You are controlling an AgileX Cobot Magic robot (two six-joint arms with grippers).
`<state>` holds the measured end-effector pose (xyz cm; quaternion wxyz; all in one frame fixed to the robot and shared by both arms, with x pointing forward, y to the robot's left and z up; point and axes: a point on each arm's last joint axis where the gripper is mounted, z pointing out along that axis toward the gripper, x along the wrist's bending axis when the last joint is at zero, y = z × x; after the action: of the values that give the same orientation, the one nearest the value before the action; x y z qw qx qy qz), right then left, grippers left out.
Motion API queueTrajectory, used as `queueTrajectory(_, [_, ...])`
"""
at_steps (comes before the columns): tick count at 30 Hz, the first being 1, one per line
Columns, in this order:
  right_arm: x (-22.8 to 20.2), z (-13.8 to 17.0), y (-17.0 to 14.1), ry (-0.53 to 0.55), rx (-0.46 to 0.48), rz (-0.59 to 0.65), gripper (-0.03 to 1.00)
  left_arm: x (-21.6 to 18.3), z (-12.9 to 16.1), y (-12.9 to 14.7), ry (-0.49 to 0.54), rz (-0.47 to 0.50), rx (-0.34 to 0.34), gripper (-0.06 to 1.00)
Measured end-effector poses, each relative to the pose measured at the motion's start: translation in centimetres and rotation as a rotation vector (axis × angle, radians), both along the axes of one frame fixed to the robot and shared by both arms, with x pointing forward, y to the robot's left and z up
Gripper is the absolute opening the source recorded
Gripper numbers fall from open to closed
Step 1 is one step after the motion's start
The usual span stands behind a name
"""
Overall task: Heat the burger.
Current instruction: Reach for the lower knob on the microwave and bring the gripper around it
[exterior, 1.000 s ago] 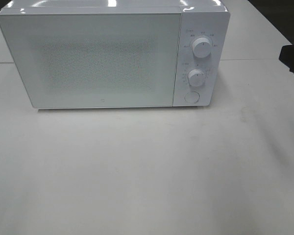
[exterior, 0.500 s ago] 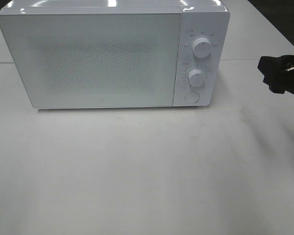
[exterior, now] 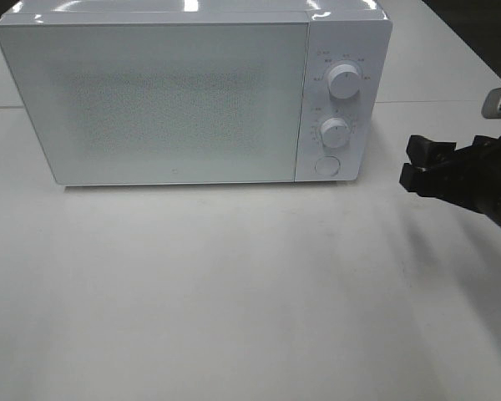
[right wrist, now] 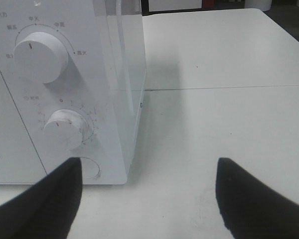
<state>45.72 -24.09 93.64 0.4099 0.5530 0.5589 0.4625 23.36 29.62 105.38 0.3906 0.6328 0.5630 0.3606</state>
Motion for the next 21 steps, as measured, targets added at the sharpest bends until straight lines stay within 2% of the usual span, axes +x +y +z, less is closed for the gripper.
queueTrajectory(11, [-0.7, -2.4, 4.3, 0.021, -0.024, 0.055, 0.72, 0.0, 0.0, 0.0, 0.000, 0.000, 0.000, 0.99])
queueTrajectory(21, [0.6, -2.6, 6.8, -0.001, -0.055, 0.077, 0.72, 0.0, 0.0, 0.0, 0.000, 0.000, 0.000, 0.99])
